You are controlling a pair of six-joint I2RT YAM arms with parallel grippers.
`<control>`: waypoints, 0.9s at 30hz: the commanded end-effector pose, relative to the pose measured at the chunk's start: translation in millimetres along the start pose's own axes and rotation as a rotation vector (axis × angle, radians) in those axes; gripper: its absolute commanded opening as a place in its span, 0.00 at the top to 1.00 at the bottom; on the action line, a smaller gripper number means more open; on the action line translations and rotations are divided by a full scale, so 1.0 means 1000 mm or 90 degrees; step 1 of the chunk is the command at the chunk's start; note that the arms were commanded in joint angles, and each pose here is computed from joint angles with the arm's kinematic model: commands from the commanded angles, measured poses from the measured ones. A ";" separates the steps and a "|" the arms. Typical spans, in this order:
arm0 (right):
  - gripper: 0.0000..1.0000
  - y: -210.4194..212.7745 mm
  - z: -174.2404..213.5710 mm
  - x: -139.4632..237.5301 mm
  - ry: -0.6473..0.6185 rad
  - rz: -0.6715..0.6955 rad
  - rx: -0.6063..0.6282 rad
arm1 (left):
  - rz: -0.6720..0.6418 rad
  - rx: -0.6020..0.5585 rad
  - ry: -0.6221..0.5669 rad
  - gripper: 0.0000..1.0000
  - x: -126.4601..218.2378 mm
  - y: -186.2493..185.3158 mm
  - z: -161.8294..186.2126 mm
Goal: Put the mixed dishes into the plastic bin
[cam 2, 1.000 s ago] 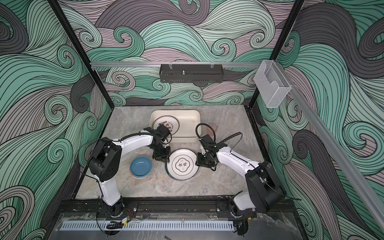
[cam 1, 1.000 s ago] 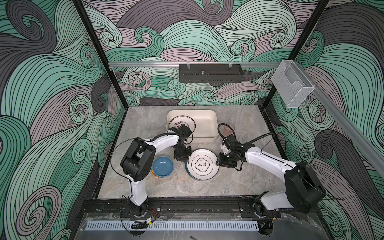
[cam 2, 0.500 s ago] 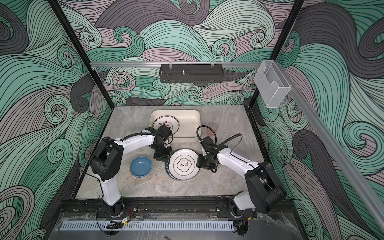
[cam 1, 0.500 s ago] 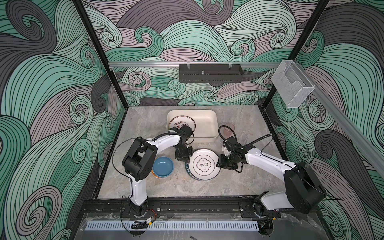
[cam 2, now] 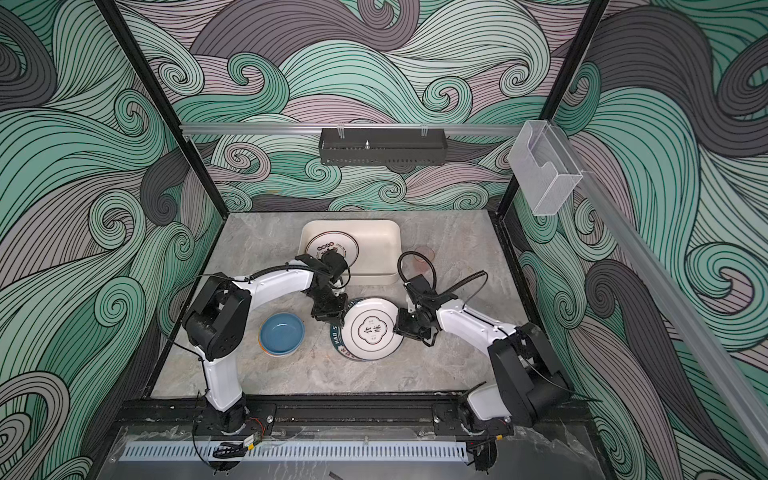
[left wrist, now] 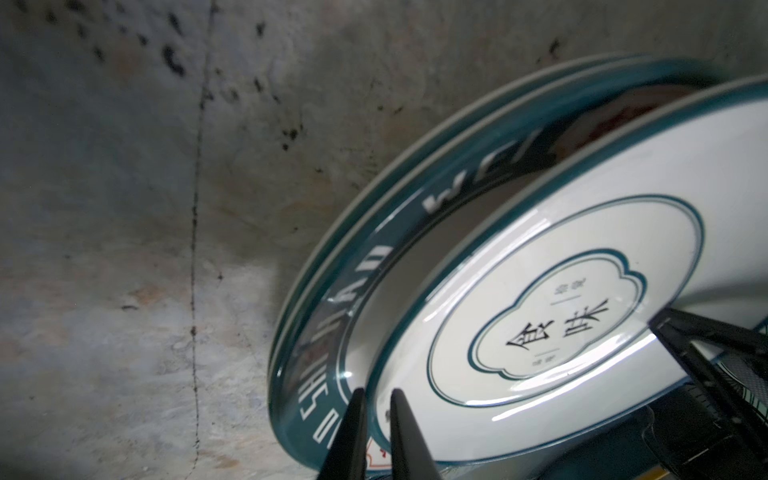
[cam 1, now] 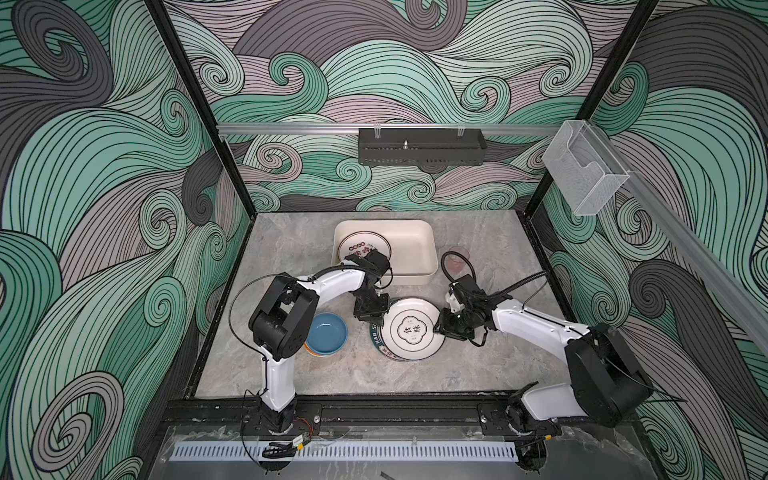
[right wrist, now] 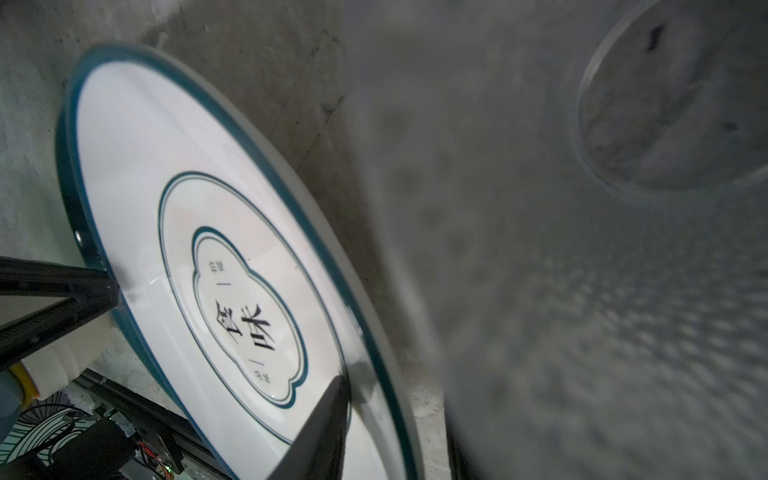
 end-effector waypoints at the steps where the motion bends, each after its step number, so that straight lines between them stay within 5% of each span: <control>1: 0.66 -0.002 0.001 0.000 -0.001 -0.008 -0.007 | 0.007 -0.014 0.008 0.85 0.003 -0.007 -0.001; 14: 0.91 -0.005 0.001 0.010 -0.016 -0.002 -0.007 | -0.002 -0.024 -0.018 0.83 0.020 -0.009 0.002; 27: 1.00 0.006 0.004 0.049 -0.067 -0.025 0.019 | 0.007 -0.030 -0.088 0.71 0.059 -0.014 0.008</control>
Point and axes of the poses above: each gripper's point midway between its finger pads, its own x axis back along the fingers, its own y axis along the line the jaws close on, z = x × y, the point moved 5 cm from there along x, back along the fingers, and after that the axes turned 8 degrees about -x, right-handed, at the moved point
